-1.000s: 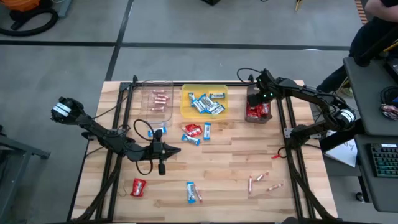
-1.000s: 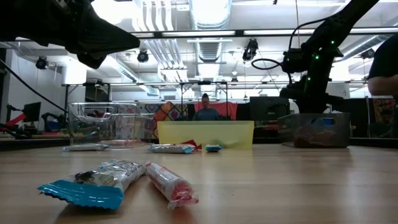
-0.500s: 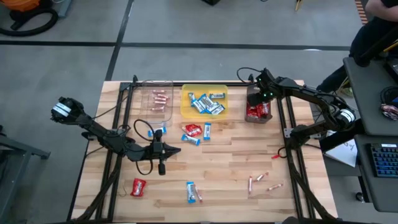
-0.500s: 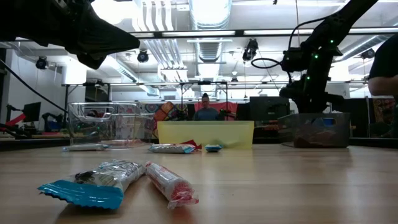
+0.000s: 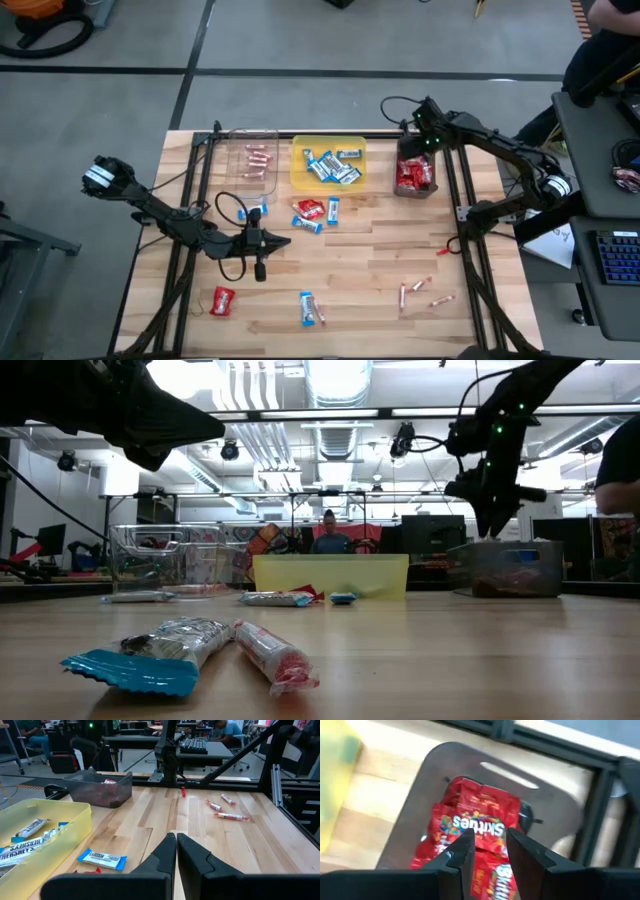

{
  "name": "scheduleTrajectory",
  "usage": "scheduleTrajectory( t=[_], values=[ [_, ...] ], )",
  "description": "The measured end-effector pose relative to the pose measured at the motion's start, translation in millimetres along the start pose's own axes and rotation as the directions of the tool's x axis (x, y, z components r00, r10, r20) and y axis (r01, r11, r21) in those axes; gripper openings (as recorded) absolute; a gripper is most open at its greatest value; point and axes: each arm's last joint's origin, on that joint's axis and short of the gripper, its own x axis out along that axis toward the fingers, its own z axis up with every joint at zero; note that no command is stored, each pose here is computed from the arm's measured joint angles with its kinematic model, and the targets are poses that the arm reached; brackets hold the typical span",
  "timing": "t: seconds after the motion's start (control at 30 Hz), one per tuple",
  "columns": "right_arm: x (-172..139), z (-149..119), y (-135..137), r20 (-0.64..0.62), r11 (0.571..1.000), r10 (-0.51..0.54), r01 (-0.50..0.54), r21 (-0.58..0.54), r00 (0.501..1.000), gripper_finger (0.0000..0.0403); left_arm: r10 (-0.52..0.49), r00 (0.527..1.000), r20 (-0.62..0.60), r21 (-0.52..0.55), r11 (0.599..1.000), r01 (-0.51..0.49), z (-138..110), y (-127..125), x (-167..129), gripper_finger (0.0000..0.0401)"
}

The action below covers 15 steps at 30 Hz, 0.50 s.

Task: Sort candy
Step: Put the orange candy into the transparent bin

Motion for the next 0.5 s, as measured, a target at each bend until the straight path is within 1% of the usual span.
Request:
scheduleTrajectory(
  t=[0.13, 0.2, 0.27, 0.33, 0.4, 0.43, 0.5],
  values=[
    [-15, 7, 0, -0.004, 0.999, -0.038, 0.038, -0.003, 0.999, 0.0107, 0.0, 1.0, 0.0, 0.0, 1.0, 0.0, 0, 0, 0, 0.0],
    [-24, 9, 1, -0.02, 1.0, -0.019, 0.019, -0.007, 1.0, 0.0107, 0.0, 1.0, 0.0, 0.0, 1.0, 0.0, 0, 0, 0, 0.0],
    [-32, 8, 8, -0.058, 0.996, 0.075, -0.077, -0.036, 0.995, 0.0107, 0.0, 1.0, 0.001, 0.0, 1.0, 0.0, 0, 0, 0, 0.0],
    [-39, 3, 20, -0.095, 0.973, 0.207, -0.215, -0.08, 0.974, 0.0107, 0.0, 1.0, 0.0, 0.0, 1.0, 0.0, 0, 0, 0, 0.0],
    [-45, -6, 35, -0.145, 0.931, 0.326, -0.344, -0.124, 0.934, 0.0107, 0.0, 1.0, 0.0, 0.0, 1.0, 0.0, 0, 0, 0, 0.0],
    [-47, -13, 42, -0.174, 0.907, 0.369, -0.394, -0.145, 0.913, 0.0107, 0.0, 1.0, 0.0, 0.0, 1.0, 0.0, 0, 0, 0, 0.0],
    [-51, -29, 56, -0.233, 0.865, 0.42, -0.465, -0.191, 0.877, 0.0107, 0.0, 1.0, 0.0, 0.0, 1.0, 0.0, 0, 0, 0, 0.0]
  ],
)
